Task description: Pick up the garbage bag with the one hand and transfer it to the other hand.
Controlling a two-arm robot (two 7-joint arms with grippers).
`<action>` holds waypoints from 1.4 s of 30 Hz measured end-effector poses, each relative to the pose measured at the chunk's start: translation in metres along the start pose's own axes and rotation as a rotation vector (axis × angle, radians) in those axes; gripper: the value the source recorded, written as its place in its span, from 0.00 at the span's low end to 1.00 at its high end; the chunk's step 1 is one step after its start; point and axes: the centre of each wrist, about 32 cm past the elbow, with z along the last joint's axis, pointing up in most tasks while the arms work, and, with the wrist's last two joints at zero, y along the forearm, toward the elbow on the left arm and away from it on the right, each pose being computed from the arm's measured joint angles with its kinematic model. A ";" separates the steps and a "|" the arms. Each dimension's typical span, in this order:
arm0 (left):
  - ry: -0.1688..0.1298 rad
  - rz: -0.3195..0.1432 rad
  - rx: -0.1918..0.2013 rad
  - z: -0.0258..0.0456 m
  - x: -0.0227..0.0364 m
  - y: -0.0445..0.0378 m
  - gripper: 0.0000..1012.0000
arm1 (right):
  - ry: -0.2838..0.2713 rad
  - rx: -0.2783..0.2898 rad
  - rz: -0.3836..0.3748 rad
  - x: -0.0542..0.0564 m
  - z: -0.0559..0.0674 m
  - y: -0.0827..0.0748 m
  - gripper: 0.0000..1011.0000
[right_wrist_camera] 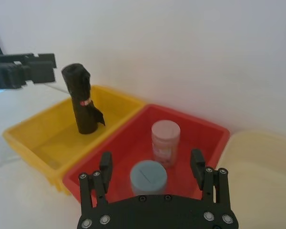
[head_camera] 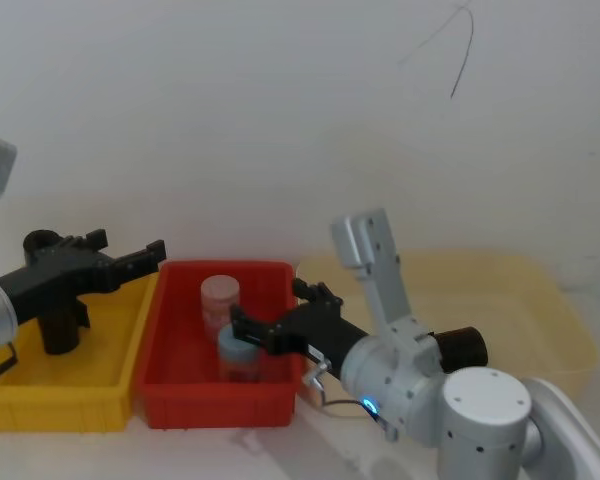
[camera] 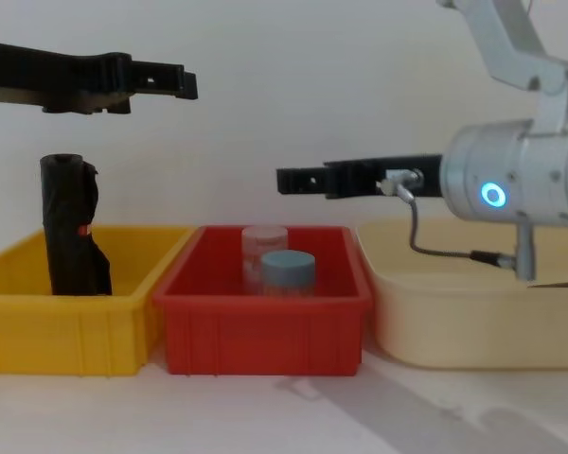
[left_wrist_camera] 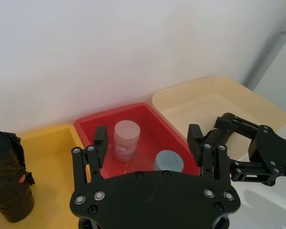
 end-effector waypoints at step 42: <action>-0.003 0.014 -0.013 0.0002 0.0008 0.0039 0.99 | -0.124 -0.186 0.071 -0.027 0.023 0.069 0.99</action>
